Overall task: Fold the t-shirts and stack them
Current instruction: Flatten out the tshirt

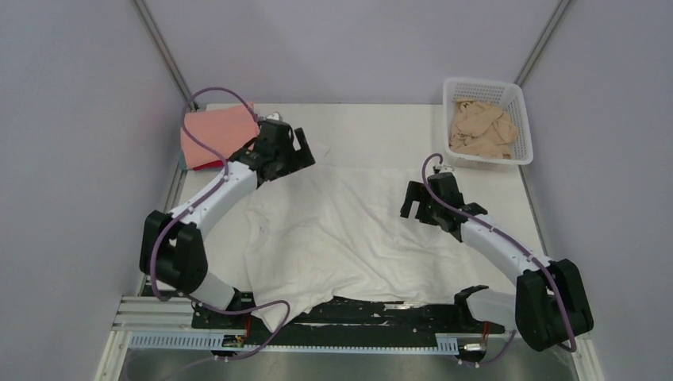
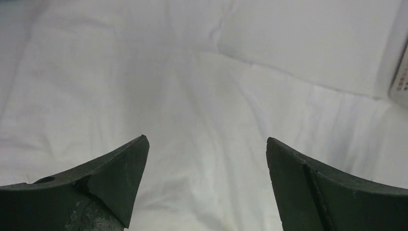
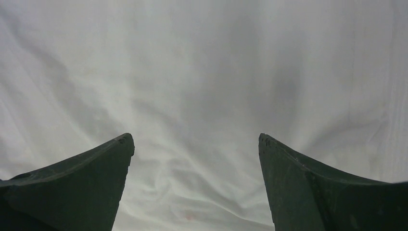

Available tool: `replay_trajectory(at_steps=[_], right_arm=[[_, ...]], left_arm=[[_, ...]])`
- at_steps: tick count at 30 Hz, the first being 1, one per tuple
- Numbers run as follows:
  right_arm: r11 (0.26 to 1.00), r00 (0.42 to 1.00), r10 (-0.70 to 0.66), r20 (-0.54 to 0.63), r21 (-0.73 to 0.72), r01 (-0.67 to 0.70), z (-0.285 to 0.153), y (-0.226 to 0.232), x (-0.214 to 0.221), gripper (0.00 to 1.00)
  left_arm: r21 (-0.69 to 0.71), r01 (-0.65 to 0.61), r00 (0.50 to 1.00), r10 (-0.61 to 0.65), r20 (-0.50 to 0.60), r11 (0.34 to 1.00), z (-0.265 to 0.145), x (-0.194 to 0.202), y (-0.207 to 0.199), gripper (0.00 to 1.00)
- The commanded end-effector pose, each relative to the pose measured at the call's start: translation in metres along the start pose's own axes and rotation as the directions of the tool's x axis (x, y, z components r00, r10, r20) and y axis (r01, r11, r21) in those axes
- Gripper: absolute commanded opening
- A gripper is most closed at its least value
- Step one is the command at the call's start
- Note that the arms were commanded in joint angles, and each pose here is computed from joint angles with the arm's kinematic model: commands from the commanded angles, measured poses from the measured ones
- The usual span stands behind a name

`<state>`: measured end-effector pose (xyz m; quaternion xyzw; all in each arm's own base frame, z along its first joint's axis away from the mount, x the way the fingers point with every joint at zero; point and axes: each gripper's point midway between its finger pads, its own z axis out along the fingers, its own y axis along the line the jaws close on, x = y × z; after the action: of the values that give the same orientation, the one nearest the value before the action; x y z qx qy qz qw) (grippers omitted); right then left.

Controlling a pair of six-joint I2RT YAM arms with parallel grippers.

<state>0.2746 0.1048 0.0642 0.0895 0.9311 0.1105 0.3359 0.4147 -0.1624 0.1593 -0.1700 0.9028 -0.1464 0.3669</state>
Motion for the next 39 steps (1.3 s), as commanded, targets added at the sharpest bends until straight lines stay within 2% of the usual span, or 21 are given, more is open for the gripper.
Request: replay_trajectory(at_steps=[1,4,7,10,16,21,32,34,39], right_arm=[[0.997,0.999,0.022,0.04,0.075,-0.025,0.012,0.002,-0.033,1.0],[0.992,1.0,0.02,0.016,0.122,-0.022,0.028,0.0,-0.039,1.0],[0.992,0.999,0.018,-0.028,0.127,-0.014,0.043,0.003,-0.035,1.0],[0.987,0.998,0.014,-0.063,0.158,-0.004,0.058,-0.001,-0.033,1.0],[0.988,0.987,-0.007,-0.158,0.154,0.031,0.09,-0.003,-0.025,1.0],[0.991,0.982,0.019,-0.19,0.133,0.007,0.116,-0.005,-0.039,1.0],[0.991,0.986,0.009,-0.169,0.136,0.014,0.184,-0.003,-0.12,1.0],[0.989,0.989,-0.002,-0.148,0.146,0.024,0.189,-0.001,-0.135,1.0],[0.993,0.996,-0.007,-0.087,0.116,0.018,0.179,0.013,-0.17,1.0]], left_arm=[[-0.075,0.018,0.997,-0.024,-0.08,0.997,-0.017,0.062,0.044,1.0],[-0.094,0.01,0.988,-0.025,-0.155,0.995,-0.016,0.096,0.063,1.0],[-0.116,-0.002,0.98,-0.021,-0.196,0.993,-0.01,0.112,0.073,1.0],[-0.08,-0.014,0.968,-0.007,-0.252,0.997,0.005,0.128,0.07,1.0],[-0.128,0.001,0.939,-0.045,-0.341,0.992,0.042,0.136,0.082,1.0],[-0.15,0.069,0.927,-0.119,-0.355,0.986,0.072,0.11,0.09,1.0],[-0.184,0.034,0.92,-0.102,-0.377,0.982,0.138,0.056,0.084,1.0],[-0.148,0.032,0.931,-0.084,-0.356,0.988,0.148,0.033,0.072,1.0],[-0.132,0.013,0.932,-0.06,-0.357,0.991,0.156,0.017,0.062,1.0]])
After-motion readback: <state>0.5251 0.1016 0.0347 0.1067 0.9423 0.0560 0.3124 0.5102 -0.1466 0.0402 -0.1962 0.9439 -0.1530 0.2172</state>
